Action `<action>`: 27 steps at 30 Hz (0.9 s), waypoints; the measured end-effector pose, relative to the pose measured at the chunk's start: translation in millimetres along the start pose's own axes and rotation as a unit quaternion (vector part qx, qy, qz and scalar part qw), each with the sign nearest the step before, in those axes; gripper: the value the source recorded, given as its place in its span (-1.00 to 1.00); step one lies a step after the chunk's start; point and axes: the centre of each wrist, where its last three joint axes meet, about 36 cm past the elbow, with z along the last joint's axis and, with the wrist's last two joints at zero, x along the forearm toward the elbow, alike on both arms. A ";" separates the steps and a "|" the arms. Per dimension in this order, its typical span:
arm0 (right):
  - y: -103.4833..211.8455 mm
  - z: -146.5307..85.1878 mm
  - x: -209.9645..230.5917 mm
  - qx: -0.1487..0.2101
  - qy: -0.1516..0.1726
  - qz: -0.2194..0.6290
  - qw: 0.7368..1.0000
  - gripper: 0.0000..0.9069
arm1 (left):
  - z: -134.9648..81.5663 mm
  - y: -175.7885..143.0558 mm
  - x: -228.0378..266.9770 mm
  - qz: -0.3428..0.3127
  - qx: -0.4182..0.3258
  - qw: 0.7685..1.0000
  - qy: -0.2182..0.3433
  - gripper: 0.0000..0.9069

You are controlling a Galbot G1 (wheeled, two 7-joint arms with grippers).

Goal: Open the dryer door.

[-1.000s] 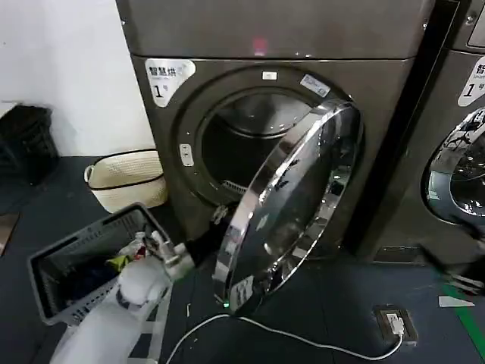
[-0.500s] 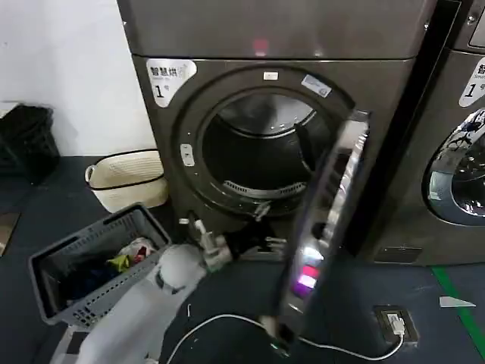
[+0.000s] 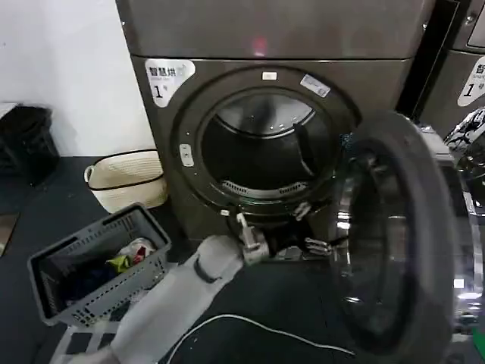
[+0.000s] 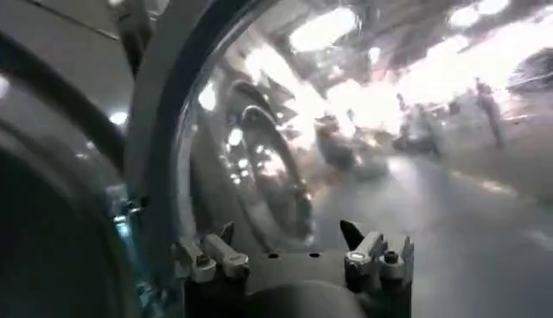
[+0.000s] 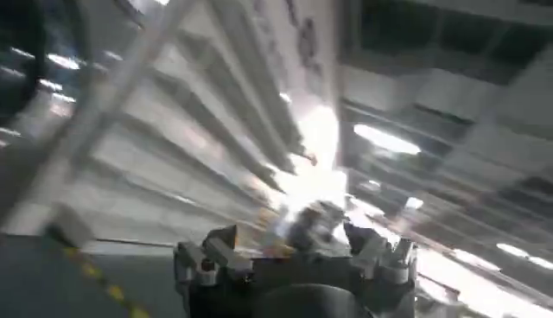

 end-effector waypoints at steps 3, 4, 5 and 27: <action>-11.3 5.5 4.5 0.020 0.008 0.042 0.999 1.00 | -1.0 -1.9 -11.3 0.012 -0.003 1.000 0.000 1.00; -14.9 7.4 7.0 0.028 0.012 0.058 0.998 1.00 | -2.2 -3.3 -15.6 0.016 -0.004 1.000 -0.002 1.00; -17.8 8.9 9.2 0.033 0.015 0.071 0.997 1.00 | -3.9 -5.0 -20.5 0.021 -0.005 1.000 -0.005 1.00; -87.9 45.0 40.7 0.088 -0.001 0.232 0.969 1.00 | -8.9 -21.9 -100.3 0.070 -0.008 0.997 -0.014 1.00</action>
